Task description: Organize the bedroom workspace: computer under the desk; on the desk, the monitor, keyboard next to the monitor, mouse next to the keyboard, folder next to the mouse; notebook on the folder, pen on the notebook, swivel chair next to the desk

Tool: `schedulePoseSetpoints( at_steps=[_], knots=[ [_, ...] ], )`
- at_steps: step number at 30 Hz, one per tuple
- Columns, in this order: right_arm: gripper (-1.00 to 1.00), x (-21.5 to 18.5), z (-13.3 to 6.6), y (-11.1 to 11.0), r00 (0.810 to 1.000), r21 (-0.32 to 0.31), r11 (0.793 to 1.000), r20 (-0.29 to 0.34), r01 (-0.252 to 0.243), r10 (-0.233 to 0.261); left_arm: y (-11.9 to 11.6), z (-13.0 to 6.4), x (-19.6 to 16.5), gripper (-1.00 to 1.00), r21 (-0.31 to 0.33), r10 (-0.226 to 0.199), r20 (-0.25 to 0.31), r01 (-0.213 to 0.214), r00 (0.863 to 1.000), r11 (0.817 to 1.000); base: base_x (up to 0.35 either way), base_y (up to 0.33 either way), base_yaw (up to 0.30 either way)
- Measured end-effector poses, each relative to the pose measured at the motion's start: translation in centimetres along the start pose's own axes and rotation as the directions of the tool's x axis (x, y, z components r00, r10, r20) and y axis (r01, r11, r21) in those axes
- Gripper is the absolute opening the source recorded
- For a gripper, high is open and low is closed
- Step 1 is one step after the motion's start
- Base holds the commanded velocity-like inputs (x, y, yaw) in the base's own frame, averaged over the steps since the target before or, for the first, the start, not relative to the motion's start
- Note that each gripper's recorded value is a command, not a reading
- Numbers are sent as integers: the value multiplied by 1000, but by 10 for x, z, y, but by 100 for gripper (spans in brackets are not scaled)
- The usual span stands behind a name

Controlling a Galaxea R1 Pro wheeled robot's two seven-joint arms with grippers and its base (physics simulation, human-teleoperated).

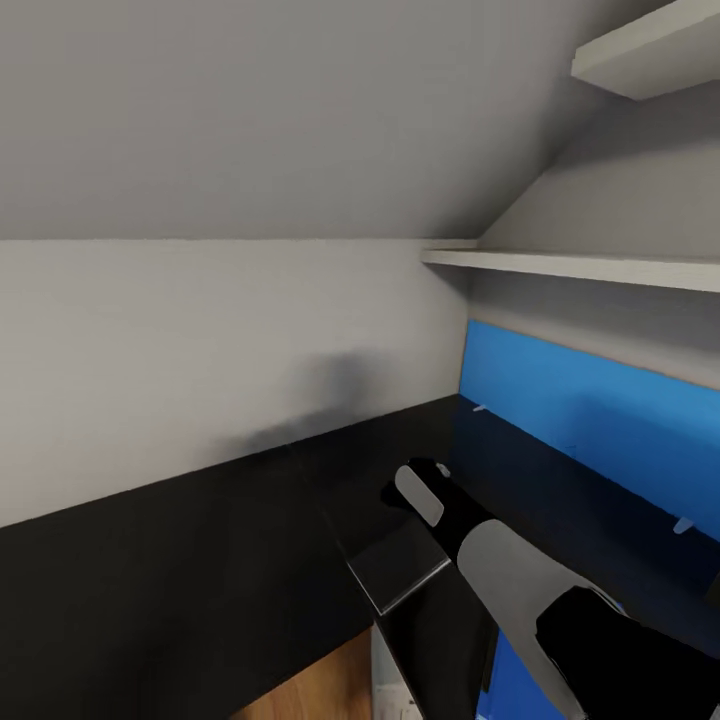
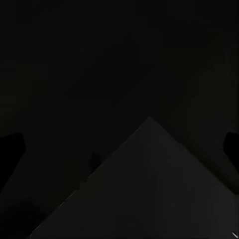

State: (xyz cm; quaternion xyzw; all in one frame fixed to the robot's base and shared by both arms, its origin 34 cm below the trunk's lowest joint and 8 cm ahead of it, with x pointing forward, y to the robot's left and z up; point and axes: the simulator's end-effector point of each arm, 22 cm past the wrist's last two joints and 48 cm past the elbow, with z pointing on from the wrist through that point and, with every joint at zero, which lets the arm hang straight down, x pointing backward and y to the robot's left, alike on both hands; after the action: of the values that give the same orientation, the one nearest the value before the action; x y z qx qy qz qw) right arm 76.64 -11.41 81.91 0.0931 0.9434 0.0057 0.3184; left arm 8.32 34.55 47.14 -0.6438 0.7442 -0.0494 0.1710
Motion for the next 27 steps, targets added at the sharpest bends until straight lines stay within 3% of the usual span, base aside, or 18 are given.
schedulePoseSetpoints(
  at_steps=[27],
  knots=[
    [100, 26, 37, -7, 1000, 7, 1000, 20, -16, 16, 17, 45, 10, 100, 2, 1, -2, -1, 1000, 1000, 0, 0, 0]
  ],
)
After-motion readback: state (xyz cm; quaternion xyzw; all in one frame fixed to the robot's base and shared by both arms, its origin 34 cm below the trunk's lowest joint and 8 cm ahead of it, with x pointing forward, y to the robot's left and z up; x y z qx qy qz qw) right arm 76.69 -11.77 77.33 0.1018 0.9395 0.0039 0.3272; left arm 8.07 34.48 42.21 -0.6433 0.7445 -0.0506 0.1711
